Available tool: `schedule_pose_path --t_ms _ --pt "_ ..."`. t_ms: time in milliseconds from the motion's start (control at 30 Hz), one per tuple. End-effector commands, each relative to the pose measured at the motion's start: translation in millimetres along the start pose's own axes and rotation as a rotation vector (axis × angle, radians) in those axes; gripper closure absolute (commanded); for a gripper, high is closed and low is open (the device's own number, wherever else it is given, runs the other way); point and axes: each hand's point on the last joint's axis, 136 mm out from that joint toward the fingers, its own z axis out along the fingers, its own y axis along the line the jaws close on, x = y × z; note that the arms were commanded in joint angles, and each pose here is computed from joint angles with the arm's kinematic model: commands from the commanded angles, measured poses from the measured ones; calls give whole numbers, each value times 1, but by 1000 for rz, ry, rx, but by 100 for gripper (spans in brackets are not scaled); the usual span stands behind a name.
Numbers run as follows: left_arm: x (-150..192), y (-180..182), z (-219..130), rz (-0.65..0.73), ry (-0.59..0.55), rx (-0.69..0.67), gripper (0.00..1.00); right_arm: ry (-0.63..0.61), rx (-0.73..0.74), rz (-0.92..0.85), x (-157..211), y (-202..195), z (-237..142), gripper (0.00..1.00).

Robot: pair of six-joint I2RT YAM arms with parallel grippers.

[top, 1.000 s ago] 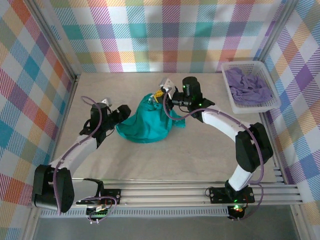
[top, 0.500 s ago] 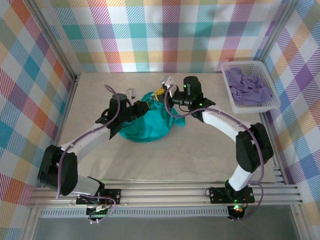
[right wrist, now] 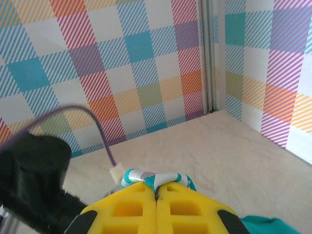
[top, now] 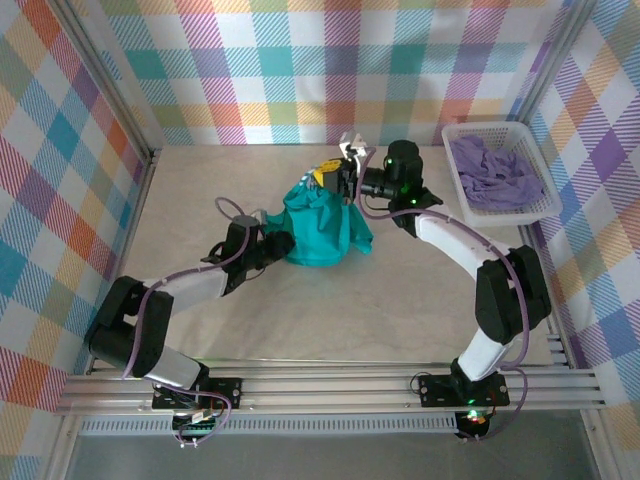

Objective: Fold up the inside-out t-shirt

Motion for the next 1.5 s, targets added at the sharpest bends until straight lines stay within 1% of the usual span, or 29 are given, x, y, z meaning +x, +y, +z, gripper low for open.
schedule_pose_path --t_ms 0,100,167,267,333,400,433,500,567,667,733,800,867,900,933,967,1000,1033,1067,1167,1233,1300,1367,1467 --pt "-12 -8 -11 35 -53 16 68 -51 -58 -136 -35 8 1 100" --pt "-15 -8 -20 82 -65 3 68 -36 -101 -161 -39 13 3 100" --pt "-20 -8 -29 119 -94 -13 66 -7 -123 -168 -35 15 4 100" --pt "-30 -2 -44 165 -139 -57 59 34 -112 -212 -29 14 1 100" --pt "-38 9 -49 150 -158 -97 53 34 -115 -214 -31 15 -4 100" --pt "-44 19 -49 121 -160 -123 43 30 -131 -215 -34 18 -6 100" --pt "-46 23 -47 117 -154 -136 39 32 -143 -213 -35 20 -6 100" --pt "-50 21 -40 152 -131 -133 31 37 -156 -207 -35 22 -5 100" --pt "-52 10 -28 212 -94 -89 25 39 -157 -207 -36 22 -5 100" --pt "-54 -6 -10 270 -53 -12 21 39 -161 -203 -36 22 -5 100" --pt "-62 -12 2 291 -61 2 21 40 -167 -197 -36 22 -4 100" --pt "-71 -16 12 315 -67 8 25 41 -167 -196 -37 22 -5 100" --pt "-79 -21 23 322 -74 25 40 43 -163 -194 -36 20 -5 100" --pt "-81 -24 27 318 -78 44 45 43 -163 -194 -37 20 -5 100" --pt "-82 -26 32 311 -78 60 55 41 -161 -197 -38 20 -6 100" --pt "-84 -27 36 300 -78 68 66 40 -158 -197 -40 19 -7 100" --pt "-84 -25 38 293 -78 61 80 37 -158 -198 -42 19 -8 100" --pt "-86 -21 40 276 -86 40 97 31 -157 -201 -45 18 -11 100" --pt "-88 -13 40 255 -97 6 100 21 -154 -205 -50 18 -15 100" --pt "-94 22 33 167 -151 -136 100 -32 -147 -219 -70 15 -29 100" --pt "-95 44 25 93 -167 -213 100 -71 -147 -202 -84 15 -38 100" --pt "-92 61 19 44 -164 -270 100 -103 -156 -212 -96 18 -45 100" --pt "-84 73 14 18 -135 -326 100 -126 -162 -214 -105 19 -48 100" --pt "-66 82 10 -27 -102 -332 100 -132 -155 -207 -105 18 -50 100"
